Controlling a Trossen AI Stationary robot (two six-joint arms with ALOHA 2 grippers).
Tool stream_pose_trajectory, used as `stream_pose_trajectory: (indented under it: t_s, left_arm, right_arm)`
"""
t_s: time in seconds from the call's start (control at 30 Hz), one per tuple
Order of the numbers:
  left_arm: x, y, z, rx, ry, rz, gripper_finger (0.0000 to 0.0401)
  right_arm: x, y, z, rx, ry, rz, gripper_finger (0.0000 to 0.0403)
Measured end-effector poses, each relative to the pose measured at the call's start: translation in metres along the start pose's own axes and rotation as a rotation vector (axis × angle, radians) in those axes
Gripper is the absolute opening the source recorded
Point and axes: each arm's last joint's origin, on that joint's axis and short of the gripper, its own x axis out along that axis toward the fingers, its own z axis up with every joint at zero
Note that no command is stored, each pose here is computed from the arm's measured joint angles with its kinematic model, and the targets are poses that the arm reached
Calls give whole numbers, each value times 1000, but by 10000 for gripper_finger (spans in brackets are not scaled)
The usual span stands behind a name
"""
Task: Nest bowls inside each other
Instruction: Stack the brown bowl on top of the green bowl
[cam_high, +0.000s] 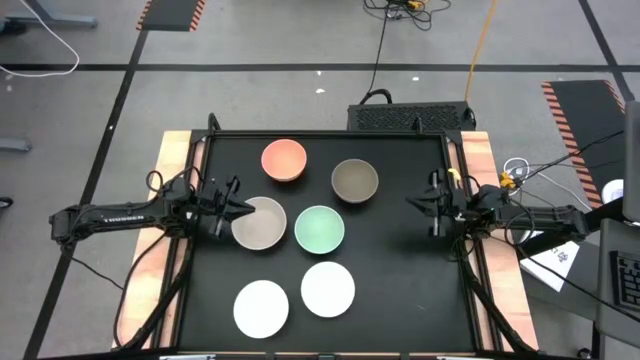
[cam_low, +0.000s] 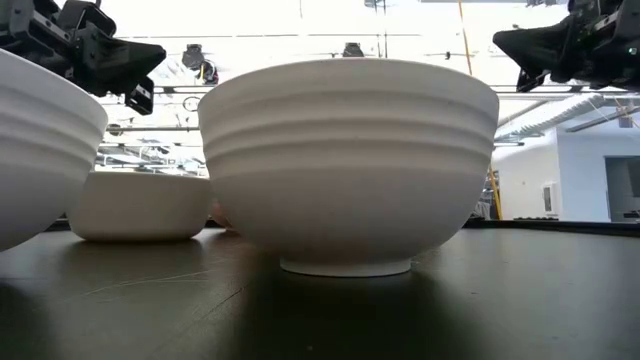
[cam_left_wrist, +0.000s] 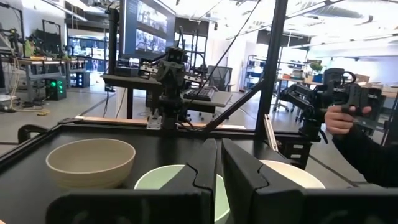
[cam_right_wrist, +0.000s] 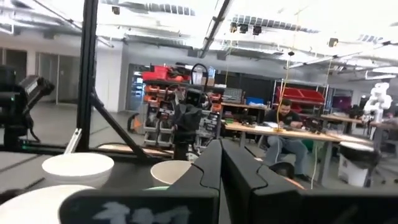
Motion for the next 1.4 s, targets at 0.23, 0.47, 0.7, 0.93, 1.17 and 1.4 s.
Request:
stream_pose_trajectory:
  t_s: [0.23,0.47,0.7,0.93,1.17,1.4]
  left_arm:
    - [0,0,0,24,0,1,24]
    - [0,0,0,24,0,1,24]
    - [0,0,0,41,0,1,24]
    - [0,0,0,56,1,2,24]
    - [0,0,0,55,2,2,24]
    - [0,0,-1,51,10,3,24]
  right_arm:
    - [0,-9,-20,116,216,-153,0]
    - [3,-22,-18,105,320,-254,0]
    - [8,-33,-27,117,385,-310,0]
    - [19,-46,-29,151,341,-268,0]
    - [33,-64,-27,190,352,-255,0]
    - [59,-77,-15,160,369,-234,0]
